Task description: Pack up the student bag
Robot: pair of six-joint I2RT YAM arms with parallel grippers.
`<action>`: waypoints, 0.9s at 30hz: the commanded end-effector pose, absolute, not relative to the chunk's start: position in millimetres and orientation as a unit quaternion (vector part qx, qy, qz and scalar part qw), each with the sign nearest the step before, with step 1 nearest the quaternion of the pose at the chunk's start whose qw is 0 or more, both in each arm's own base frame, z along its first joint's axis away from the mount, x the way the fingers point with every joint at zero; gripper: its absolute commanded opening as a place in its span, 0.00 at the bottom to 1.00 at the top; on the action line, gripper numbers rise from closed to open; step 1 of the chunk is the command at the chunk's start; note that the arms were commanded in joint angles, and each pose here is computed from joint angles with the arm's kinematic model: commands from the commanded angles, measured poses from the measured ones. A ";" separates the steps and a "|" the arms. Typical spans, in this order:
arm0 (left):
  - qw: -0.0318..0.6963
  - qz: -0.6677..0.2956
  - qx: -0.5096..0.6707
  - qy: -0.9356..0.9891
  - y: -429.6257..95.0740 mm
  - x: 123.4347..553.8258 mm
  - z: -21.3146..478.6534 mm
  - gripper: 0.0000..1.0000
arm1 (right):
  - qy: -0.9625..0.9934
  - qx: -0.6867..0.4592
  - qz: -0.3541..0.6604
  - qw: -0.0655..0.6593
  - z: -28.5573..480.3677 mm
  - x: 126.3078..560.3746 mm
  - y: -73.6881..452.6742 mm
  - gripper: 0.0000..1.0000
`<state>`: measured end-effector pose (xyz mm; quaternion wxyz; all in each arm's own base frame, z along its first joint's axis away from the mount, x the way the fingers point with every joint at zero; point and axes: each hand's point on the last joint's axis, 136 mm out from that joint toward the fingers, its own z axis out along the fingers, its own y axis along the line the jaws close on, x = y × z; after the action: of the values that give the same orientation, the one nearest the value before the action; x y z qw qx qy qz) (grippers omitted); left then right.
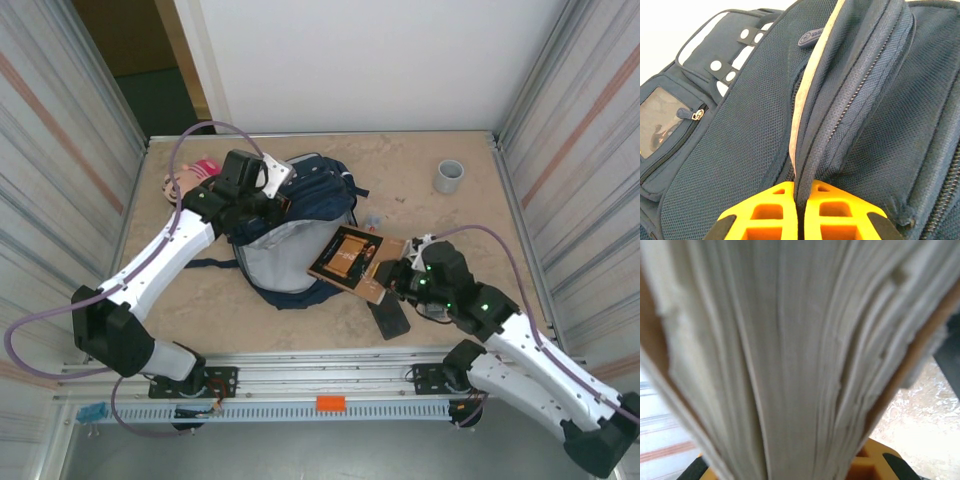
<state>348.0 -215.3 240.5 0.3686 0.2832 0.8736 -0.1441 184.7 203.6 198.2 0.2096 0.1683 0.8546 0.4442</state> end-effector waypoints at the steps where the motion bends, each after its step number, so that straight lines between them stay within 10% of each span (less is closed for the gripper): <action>1: 0.424 -0.173 0.260 0.850 -222.0 362.3 283.2 0.00 | 0.793 0.189 0.512 0.269 240.5 211.3 226.7 0.00; 27: 0.437 -0.225 0.246 0.835 -220.8 362.6 298.3 0.00 | 0.682 0.327 0.522 0.394 204.8 305.2 346.2 0.00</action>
<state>355.0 -214.7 250.4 0.3678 0.2566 0.8738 -0.1879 281.7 339.8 147.4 0.3444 0.2777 0.7707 0.4586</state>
